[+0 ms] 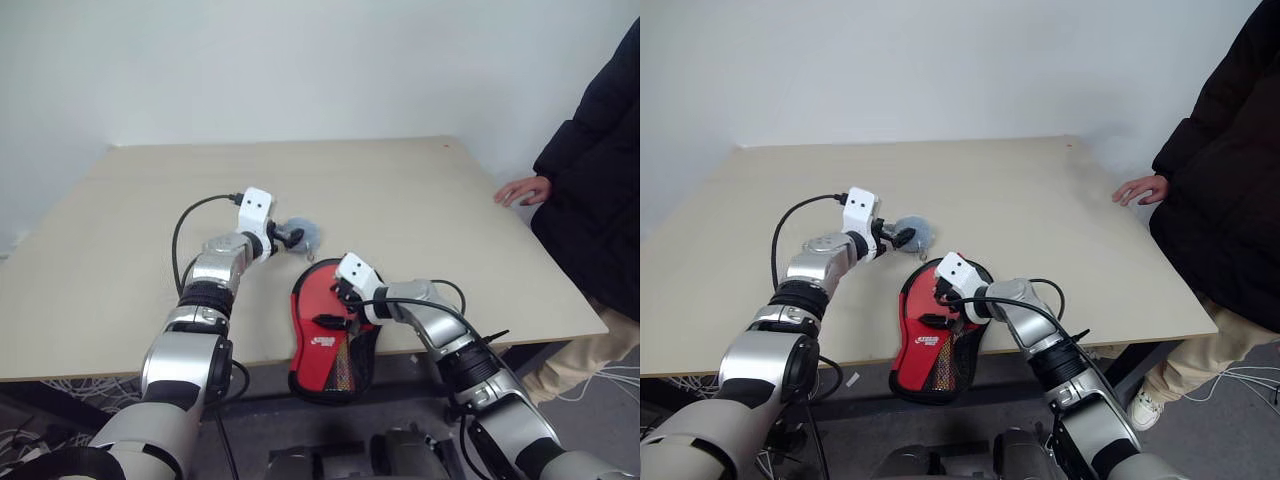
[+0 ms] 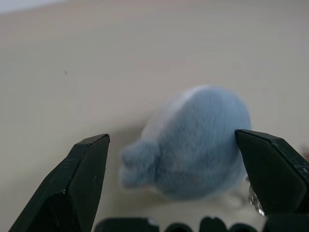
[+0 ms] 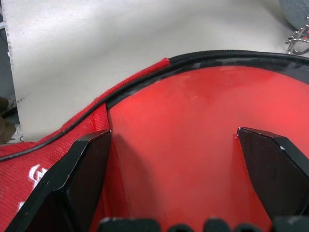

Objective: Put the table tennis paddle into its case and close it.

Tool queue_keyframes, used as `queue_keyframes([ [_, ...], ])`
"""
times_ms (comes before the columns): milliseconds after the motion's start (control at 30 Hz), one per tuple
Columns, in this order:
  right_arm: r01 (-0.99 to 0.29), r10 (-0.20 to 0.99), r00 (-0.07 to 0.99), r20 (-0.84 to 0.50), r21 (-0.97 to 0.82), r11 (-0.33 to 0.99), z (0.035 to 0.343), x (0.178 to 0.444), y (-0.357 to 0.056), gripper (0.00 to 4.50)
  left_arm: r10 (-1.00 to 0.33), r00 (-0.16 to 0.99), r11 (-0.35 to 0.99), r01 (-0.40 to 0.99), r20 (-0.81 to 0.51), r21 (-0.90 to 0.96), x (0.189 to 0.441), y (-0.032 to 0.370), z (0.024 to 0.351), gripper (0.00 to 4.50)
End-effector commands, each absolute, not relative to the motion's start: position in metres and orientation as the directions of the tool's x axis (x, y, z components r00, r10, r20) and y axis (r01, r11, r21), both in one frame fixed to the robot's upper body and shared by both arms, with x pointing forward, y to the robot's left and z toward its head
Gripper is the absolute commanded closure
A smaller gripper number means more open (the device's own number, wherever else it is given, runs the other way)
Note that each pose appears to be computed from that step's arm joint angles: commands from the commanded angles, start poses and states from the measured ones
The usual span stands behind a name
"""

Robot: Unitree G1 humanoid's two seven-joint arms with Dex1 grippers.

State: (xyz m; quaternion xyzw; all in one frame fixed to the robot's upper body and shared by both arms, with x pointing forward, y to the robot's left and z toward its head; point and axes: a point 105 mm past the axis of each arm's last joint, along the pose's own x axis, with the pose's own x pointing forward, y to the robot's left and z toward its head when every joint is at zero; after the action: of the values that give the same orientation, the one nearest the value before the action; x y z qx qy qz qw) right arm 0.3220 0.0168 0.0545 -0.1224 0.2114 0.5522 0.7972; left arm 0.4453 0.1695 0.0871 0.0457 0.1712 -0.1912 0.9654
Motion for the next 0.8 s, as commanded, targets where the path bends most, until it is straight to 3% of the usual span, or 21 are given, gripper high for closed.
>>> queue_keyframes([
  [33,-0.937,0.834,0.28,-0.475,0.052,0.344,0.054,0.318,0.023,0.0,-0.346,0.888,0.928,0.372,-0.304,0.032,0.452,0.172,0.104,0.06],
  [333,-0.936,0.839,0.284,-0.465,0.054,0.347,0.057,0.318,0.026,0.0,-0.345,0.889,0.932,0.363,-0.302,0.006,0.452,0.171,0.097,0.06],
  [433,-0.936,0.84,0.285,-0.462,0.054,0.348,0.057,0.317,0.027,0.0,-0.345,0.89,0.933,0.359,-0.298,-0.007,0.452,0.17,0.096,0.58],
  [733,-0.935,0.842,0.289,-0.455,0.055,0.35,0.058,0.316,0.029,0.0,-0.348,0.882,0.928,0.373,-0.316,0.017,0.451,0.168,0.091,3.12],
  [800,-0.935,0.843,0.289,-0.454,0.055,0.351,0.059,0.316,0.03,0.0,-0.348,0.882,0.927,0.374,-0.317,0.022,0.451,0.168,0.09,3.12],
])
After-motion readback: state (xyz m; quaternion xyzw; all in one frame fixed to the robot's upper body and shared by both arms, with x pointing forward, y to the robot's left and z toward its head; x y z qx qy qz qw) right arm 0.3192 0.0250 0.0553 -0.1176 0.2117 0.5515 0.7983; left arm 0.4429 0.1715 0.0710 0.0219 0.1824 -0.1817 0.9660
